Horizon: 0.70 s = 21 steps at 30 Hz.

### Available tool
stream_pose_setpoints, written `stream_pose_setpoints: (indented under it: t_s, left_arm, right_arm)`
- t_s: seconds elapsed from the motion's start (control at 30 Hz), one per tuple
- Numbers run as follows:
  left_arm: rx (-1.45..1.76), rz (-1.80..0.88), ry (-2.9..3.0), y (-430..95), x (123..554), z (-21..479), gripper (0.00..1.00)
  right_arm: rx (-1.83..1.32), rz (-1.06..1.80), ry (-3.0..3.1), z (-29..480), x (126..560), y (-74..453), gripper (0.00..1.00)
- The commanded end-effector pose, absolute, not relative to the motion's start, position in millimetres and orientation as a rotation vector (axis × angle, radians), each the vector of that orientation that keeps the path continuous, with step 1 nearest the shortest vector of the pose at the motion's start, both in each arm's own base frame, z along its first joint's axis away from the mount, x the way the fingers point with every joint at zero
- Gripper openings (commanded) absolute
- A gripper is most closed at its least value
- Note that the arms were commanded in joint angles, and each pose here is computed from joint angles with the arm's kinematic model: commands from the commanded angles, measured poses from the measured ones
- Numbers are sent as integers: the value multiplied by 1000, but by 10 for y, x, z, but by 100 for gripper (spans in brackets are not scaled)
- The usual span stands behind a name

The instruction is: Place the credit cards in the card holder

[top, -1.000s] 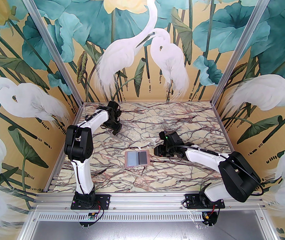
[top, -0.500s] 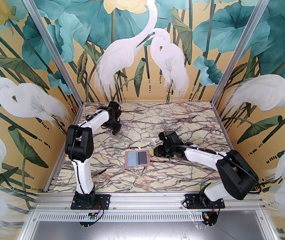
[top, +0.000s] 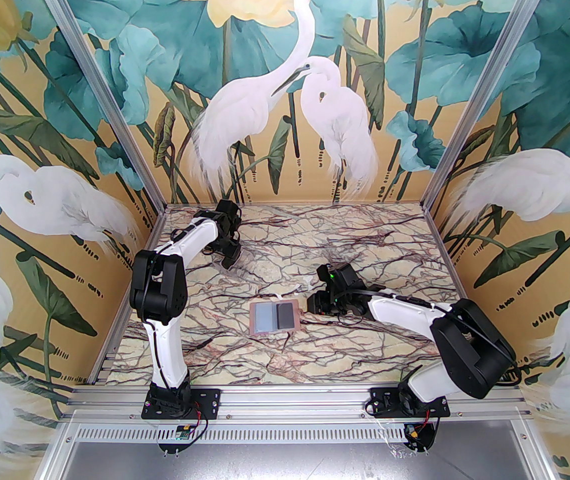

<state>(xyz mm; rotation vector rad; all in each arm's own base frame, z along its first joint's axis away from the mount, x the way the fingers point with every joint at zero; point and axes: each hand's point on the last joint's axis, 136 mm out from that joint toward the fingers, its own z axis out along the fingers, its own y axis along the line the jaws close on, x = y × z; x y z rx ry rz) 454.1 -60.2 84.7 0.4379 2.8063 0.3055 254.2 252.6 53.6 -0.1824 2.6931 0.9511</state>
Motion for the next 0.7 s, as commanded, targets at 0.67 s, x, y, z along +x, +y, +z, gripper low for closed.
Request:
stream_pose_setpoints:
  t_s: [0.67]
  left_arm:
    - [382, 362, 2770, -521, 4524, 1164, 44]
  right_arm:
    - [-192, 977, 2689, 546, 2567, 2566, 31]
